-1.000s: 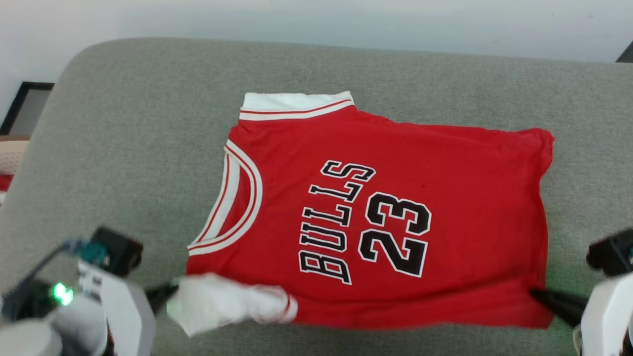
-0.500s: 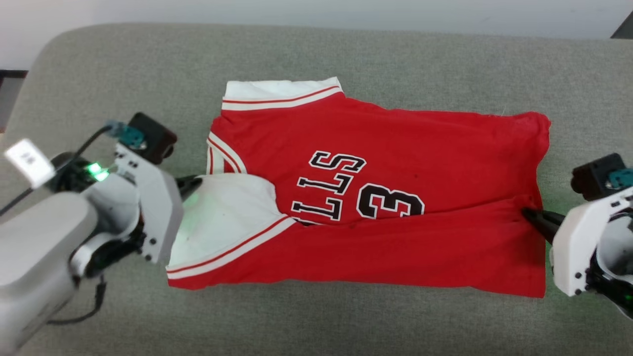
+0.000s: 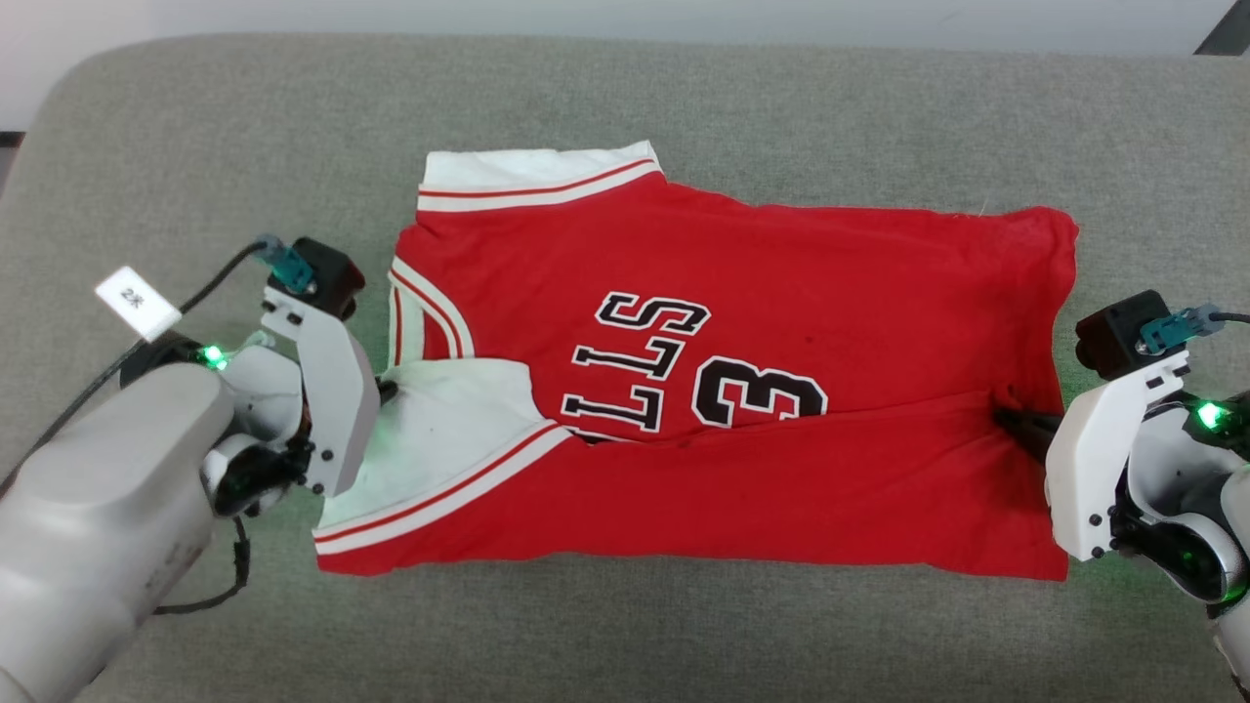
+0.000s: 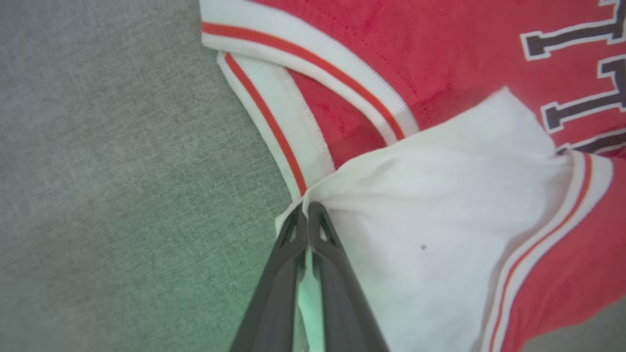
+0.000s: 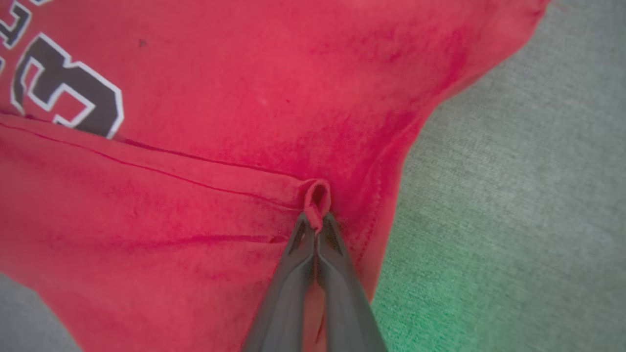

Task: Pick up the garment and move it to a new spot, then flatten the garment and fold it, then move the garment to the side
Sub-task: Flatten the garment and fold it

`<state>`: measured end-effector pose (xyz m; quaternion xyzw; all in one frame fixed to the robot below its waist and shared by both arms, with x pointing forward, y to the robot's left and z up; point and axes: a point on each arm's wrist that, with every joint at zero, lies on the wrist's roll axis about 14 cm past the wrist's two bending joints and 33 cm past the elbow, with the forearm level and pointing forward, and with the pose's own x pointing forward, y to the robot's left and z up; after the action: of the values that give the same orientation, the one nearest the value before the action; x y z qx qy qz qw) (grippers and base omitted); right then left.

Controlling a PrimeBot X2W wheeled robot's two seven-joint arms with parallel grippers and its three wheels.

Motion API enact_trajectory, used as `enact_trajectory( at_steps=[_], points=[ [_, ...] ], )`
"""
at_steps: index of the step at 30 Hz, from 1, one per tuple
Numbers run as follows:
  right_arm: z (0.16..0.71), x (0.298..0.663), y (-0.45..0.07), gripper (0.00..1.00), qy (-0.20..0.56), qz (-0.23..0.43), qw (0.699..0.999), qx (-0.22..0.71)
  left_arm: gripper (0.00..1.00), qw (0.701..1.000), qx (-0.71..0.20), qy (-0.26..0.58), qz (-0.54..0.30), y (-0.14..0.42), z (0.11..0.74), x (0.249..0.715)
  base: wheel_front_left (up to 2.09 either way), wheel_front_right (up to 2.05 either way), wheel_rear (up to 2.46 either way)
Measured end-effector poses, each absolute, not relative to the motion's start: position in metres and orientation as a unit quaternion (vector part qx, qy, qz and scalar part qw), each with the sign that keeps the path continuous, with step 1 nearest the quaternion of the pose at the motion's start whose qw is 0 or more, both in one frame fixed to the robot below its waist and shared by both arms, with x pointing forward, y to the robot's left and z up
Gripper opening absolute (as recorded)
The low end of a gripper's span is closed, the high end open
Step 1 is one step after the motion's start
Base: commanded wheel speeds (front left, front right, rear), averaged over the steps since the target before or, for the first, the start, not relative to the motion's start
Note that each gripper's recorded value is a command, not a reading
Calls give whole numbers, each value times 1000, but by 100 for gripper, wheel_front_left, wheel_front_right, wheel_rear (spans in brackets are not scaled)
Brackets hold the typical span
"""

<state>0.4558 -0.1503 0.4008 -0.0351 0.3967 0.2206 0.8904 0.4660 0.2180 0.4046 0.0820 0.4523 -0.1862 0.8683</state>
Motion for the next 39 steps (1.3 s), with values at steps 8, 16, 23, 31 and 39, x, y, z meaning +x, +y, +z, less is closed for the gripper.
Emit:
enact_trajectory(
  at_steps=[8,16,23,31,39],
  points=[
    [413,459,-149,100,374,224,899,-35,100,877,61,450,-159,227,417,468,0,0,0],
    [451,468,-154,100,288,214,933,-25,100,883,51,447,-135,247,445,459,0,0,0],
    [489,469,-158,100,185,191,964,-3,100,851,15,512,-116,247,440,419,0,0,0],
    [508,453,-172,100,127,141,982,23,100,815,-22,568,-114,231,430,380,0,0,0],
    [512,439,-185,100,122,106,986,40,100,809,-23,579,-100,228,410,375,0,0,0]
  ],
)
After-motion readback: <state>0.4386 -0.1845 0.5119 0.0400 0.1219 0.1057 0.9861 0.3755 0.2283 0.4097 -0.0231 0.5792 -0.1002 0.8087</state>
